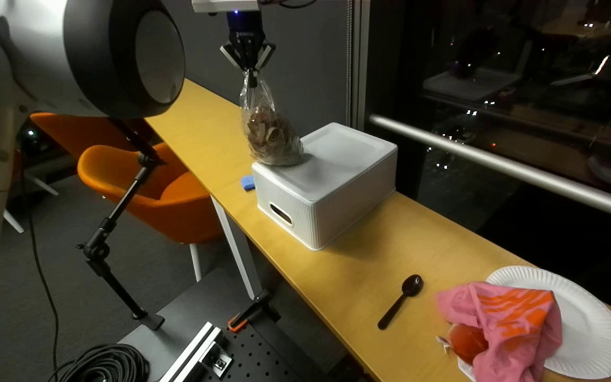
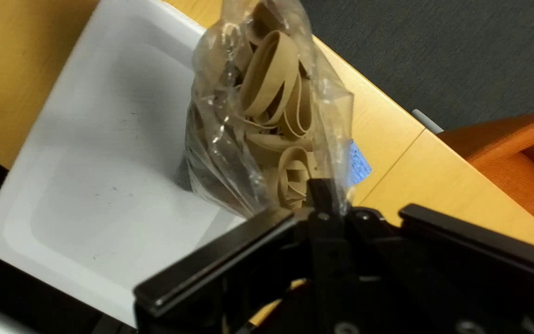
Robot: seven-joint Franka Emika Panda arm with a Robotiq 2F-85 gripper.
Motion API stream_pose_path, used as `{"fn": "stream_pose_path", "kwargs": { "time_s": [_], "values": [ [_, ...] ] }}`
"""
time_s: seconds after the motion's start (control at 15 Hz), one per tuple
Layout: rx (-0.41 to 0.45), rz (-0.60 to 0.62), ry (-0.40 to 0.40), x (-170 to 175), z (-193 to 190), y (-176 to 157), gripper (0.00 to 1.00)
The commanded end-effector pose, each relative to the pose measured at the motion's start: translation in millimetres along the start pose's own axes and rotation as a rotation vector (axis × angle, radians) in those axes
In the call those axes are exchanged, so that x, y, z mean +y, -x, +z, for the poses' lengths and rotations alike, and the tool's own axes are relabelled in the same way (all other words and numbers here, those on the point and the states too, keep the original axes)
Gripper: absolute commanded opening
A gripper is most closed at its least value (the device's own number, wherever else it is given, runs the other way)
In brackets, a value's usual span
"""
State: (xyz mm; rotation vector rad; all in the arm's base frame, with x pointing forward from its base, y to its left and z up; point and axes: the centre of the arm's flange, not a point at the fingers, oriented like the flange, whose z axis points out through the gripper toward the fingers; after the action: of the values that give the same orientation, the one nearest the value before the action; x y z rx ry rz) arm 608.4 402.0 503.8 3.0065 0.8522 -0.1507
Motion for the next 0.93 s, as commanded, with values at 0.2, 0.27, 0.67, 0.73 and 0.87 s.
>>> {"fn": "stream_pose_path", "kwargs": {
  "time_s": [0.2, 0.27, 0.67, 0.73, 0.87],
  "values": [
    [0.009, 0.014, -0.037, 2.8, -16.5, -20.7, 0.0],
    [0.005, 0.021, -0.039, 9.7, -13.2, -20.1, 0.0],
    [-0.023, 0.116, -0.044, 83.1, 6.4, -10.8, 0.0],
    [-0.037, 0.134, -0.049, 93.5, 12.3, -9.2, 0.0],
    [-0.067, 0.159, -0.048, 111.3, 25.1, -4.6, 0.0]
  ]
}}
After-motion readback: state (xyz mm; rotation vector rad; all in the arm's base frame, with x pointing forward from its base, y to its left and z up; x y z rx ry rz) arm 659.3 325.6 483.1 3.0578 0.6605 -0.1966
